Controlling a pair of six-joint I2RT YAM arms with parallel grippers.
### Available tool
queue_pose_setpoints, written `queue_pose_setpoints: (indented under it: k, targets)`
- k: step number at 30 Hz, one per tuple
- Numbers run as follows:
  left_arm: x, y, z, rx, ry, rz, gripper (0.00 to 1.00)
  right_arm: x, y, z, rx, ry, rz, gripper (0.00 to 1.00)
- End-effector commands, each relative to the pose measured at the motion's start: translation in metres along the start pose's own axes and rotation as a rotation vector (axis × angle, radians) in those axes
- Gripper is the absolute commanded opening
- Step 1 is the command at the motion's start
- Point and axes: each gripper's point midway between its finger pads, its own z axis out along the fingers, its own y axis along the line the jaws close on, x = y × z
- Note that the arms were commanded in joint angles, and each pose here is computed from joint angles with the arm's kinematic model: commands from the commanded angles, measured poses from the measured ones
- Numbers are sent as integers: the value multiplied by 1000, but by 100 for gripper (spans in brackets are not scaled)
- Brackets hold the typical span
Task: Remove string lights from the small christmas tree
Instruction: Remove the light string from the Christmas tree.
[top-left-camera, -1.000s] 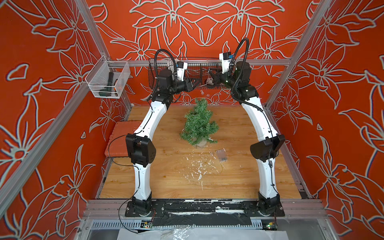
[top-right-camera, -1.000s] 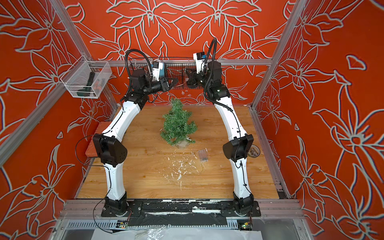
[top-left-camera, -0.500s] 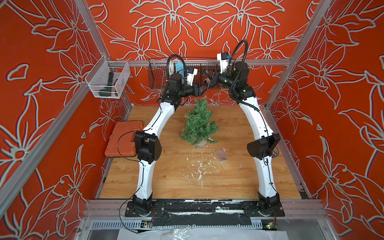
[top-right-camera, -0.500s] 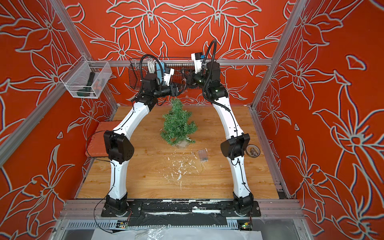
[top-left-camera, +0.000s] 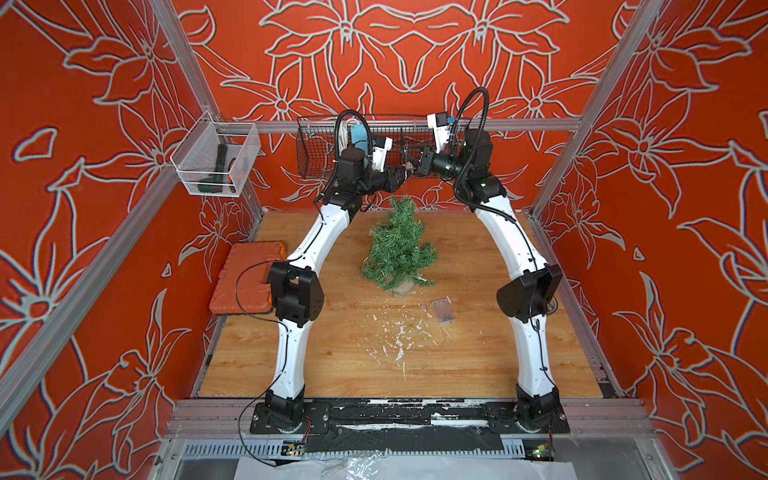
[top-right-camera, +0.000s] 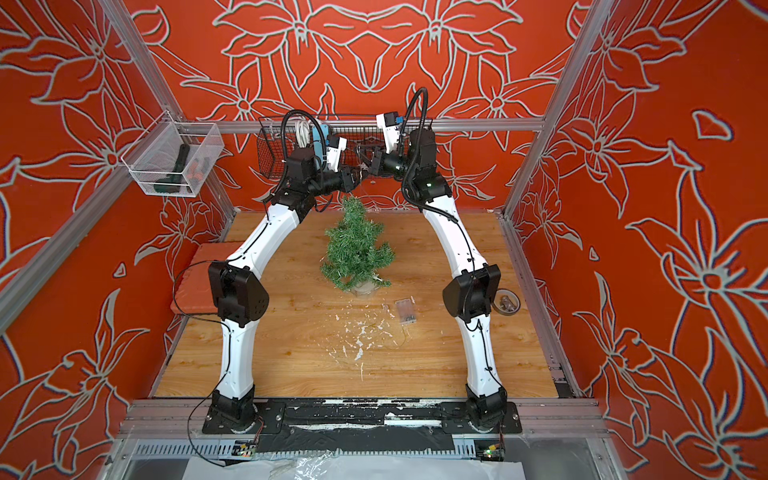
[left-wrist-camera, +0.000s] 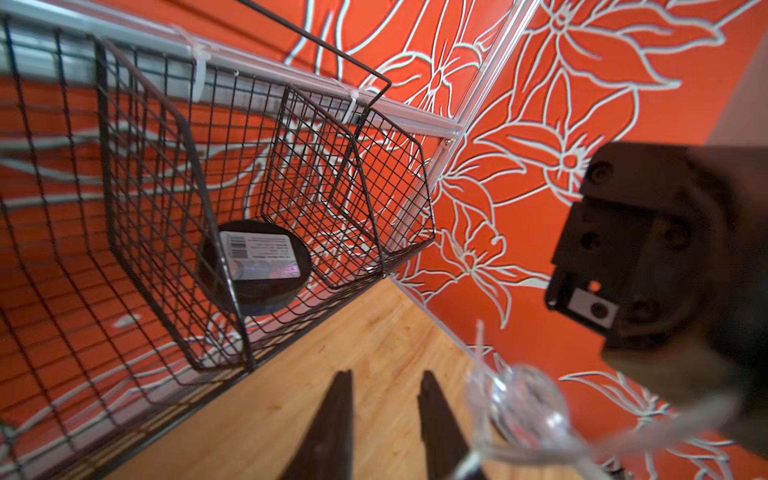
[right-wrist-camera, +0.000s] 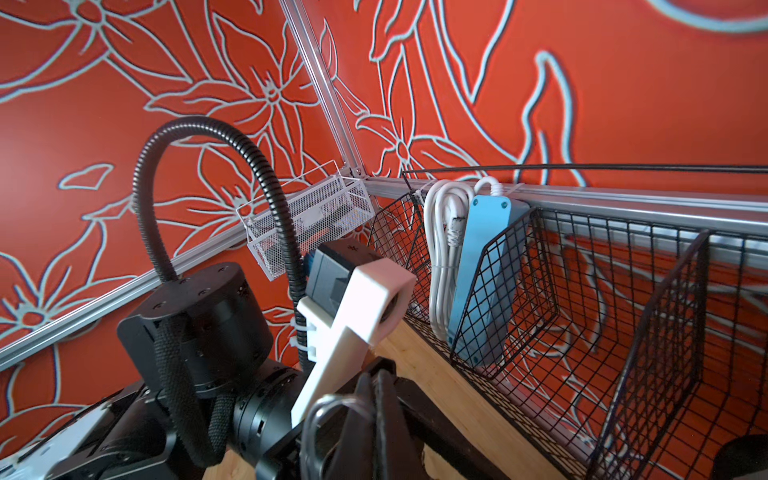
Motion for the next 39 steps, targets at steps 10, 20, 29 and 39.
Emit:
queue_pose_setpoints:
  k: [10,20,29,39]
  targets:
    - [-42,-6,-42,-143,-137,38,0,-41,54,-24,-67,-68,-74,0]
    - [-94,21,-117,-422,-302,29,0,-32,45,-27,-8,-43,-43,38]
    - [-104,79,-176,-660,-353,-6,0,-26,48,-45,41,-36,-66,53]
    - [-98,140,-257,-965,-415,-93,0,-15,61,-79,97,-50,-73,55]
